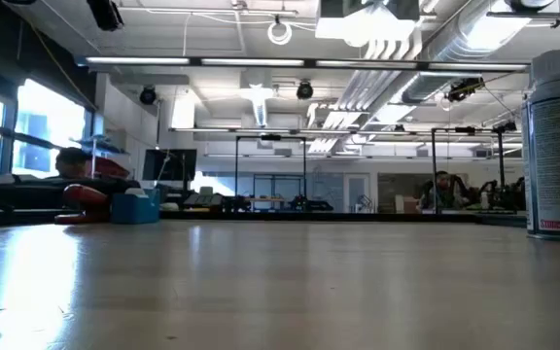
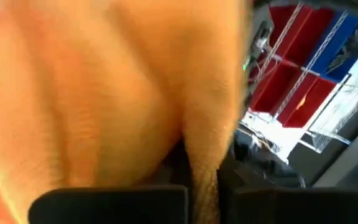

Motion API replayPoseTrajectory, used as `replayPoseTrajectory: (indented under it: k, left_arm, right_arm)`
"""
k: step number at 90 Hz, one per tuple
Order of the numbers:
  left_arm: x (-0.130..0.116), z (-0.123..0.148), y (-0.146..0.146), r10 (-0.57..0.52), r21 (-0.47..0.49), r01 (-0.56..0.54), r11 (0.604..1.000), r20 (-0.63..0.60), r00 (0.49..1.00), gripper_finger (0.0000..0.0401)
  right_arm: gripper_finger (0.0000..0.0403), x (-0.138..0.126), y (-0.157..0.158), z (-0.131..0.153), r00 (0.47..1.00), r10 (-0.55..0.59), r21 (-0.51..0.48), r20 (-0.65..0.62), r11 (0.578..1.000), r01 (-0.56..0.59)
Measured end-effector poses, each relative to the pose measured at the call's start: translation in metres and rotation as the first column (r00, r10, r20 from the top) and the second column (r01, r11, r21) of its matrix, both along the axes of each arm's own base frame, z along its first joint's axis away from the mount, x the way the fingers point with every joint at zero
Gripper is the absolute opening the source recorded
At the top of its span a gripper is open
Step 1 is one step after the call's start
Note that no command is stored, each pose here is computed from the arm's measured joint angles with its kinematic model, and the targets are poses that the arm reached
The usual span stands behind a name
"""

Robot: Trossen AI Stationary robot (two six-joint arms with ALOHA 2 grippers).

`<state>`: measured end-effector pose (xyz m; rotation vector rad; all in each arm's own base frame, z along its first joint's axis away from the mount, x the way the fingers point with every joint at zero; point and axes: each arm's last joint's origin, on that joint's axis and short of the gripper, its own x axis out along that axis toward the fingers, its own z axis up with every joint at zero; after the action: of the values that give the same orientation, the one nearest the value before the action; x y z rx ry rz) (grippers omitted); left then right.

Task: Apply microfiber cloth
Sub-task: Wipe the front and back of the black cellphone using the yellow microfiber cloth

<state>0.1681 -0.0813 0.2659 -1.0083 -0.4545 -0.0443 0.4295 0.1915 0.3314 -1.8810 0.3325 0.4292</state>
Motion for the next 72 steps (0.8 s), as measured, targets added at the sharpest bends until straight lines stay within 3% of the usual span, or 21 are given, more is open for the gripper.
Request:
replayPoseTrajectory:
  k: [15,26,33,39,46,50,54,64,72]
  left_arm:
    - [-0.006,0.007,0.006,0.098,-0.005,-0.098,0.995,0.001,0.995,0.0008]
    - [-0.009,0.01,0.01,0.21,-0.011,-0.21,0.978,-0.015,0.978,0.0008]
    - [-0.009,0.009,0.012,0.284,0.016,-0.283,0.959,-0.044,0.958,0.0008]
    - [-0.008,0.009,0.013,0.326,0.006,-0.326,0.945,-0.051,0.944,0.0008]
    - [-0.005,0.007,0.016,0.357,0.01,-0.357,0.934,-0.051,0.933,0.0008]
    - [-0.001,0.005,0.017,0.363,0.005,-0.363,0.932,-0.052,0.93,0.0008]
    - [0.003,0.002,0.02,0.362,-0.021,-0.363,0.932,-0.051,0.931,0.0008]
    - [0.015,-0.002,0.026,0.363,-0.124,-0.366,0.922,-0.047,0.931,0.0008]
    - [0.025,-0.009,0.029,0.36,-0.209,-0.363,0.908,-0.052,0.932,0.0008]
  right_arm:
    - [0.0,-0.008,0.015,0.001,0.985,-0.161,0.018,0.056,0.987,0.16]
    - [0.0,-0.016,0.014,0.001,0.92,-0.384,0.102,0.082,0.921,0.375]
    - [0.0,-0.02,0.009,-0.001,0.828,-0.551,0.191,0.106,0.828,0.527]
    - [0.0,-0.024,0.008,-0.002,0.699,-0.698,0.317,0.157,0.705,0.634]
    - [0.0,-0.027,0.004,-0.001,0.533,-0.823,0.491,0.196,0.553,0.673]
    - [0.0,-0.029,0.003,0.0,0.471,-0.857,0.556,0.208,0.499,0.665]
    - [0.0,-0.029,0.002,0.0,0.455,-0.865,0.568,0.213,0.488,0.662]
    - [0.0,-0.022,-0.001,0.001,0.456,-0.856,0.524,0.246,0.513,0.68]
    - [0.0,-0.014,-0.007,0.0,0.479,-0.831,0.415,0.281,0.556,0.721]
